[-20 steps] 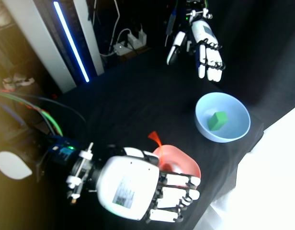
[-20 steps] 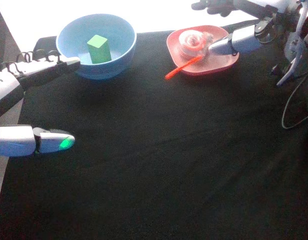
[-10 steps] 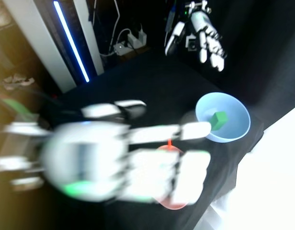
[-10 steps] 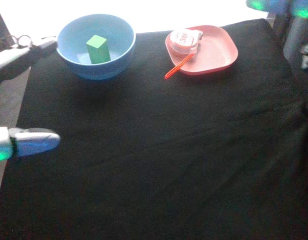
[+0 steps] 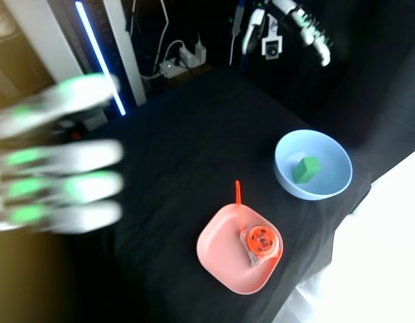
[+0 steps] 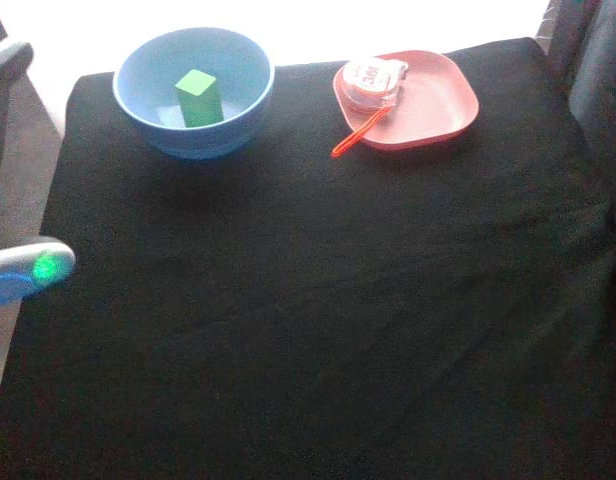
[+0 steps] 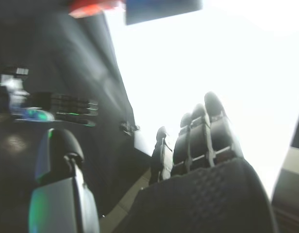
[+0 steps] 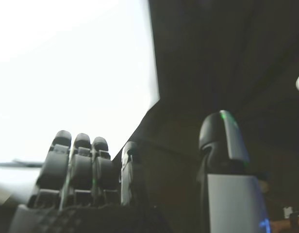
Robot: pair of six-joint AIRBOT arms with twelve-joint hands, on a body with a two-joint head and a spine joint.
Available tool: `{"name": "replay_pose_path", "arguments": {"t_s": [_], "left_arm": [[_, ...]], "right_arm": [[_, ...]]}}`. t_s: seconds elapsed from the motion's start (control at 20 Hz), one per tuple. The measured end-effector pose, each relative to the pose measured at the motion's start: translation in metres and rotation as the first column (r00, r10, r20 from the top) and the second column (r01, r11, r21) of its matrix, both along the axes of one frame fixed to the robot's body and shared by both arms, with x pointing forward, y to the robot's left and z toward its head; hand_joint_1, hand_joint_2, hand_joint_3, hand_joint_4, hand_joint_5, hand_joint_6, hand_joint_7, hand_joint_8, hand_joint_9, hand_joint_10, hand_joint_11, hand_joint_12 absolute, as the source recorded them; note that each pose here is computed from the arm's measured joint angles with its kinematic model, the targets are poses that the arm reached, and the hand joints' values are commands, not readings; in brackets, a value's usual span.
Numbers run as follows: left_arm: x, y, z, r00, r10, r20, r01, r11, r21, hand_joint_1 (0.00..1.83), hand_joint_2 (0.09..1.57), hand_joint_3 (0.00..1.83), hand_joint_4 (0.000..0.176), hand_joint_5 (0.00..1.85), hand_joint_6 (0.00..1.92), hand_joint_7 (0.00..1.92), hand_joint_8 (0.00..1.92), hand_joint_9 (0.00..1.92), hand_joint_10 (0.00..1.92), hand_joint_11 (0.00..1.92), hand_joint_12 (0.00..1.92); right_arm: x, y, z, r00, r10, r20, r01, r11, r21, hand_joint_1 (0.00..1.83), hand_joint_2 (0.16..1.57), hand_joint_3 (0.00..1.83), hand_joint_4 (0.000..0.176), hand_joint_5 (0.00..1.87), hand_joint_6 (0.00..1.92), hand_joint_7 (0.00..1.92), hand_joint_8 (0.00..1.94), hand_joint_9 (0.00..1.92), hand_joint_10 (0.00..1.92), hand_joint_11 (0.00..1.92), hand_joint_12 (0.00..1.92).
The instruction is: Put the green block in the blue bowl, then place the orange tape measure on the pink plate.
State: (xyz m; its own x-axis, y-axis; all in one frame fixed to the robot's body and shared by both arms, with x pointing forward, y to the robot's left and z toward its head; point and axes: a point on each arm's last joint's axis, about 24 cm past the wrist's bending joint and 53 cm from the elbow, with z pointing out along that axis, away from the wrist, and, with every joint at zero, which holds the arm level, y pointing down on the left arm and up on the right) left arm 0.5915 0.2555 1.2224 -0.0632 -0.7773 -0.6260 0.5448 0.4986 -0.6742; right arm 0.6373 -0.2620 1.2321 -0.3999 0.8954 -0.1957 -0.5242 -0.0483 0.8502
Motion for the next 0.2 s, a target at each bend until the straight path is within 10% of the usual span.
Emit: {"name": "replay_pose_path", "arguments": {"t_s": [0.2], "left_arm": [[-0.003, -0.007, 0.001, 0.9998, -0.020, 0.001, 0.020, 0.9997, -0.011, 0.47, 0.93, 0.00, 0.176, 0.08, 0.00, 0.07, 0.00, 0.16, 0.00, 0.00, 0.66]], "right_arm": [[-0.008, -0.006, 0.010, 0.999, -0.011, 0.050, 0.009, 0.999, 0.045, 0.82, 1.01, 0.02, 0.142, 0.04, 0.00, 0.03, 0.00, 0.00, 0.00, 0.00, 0.00]]}}
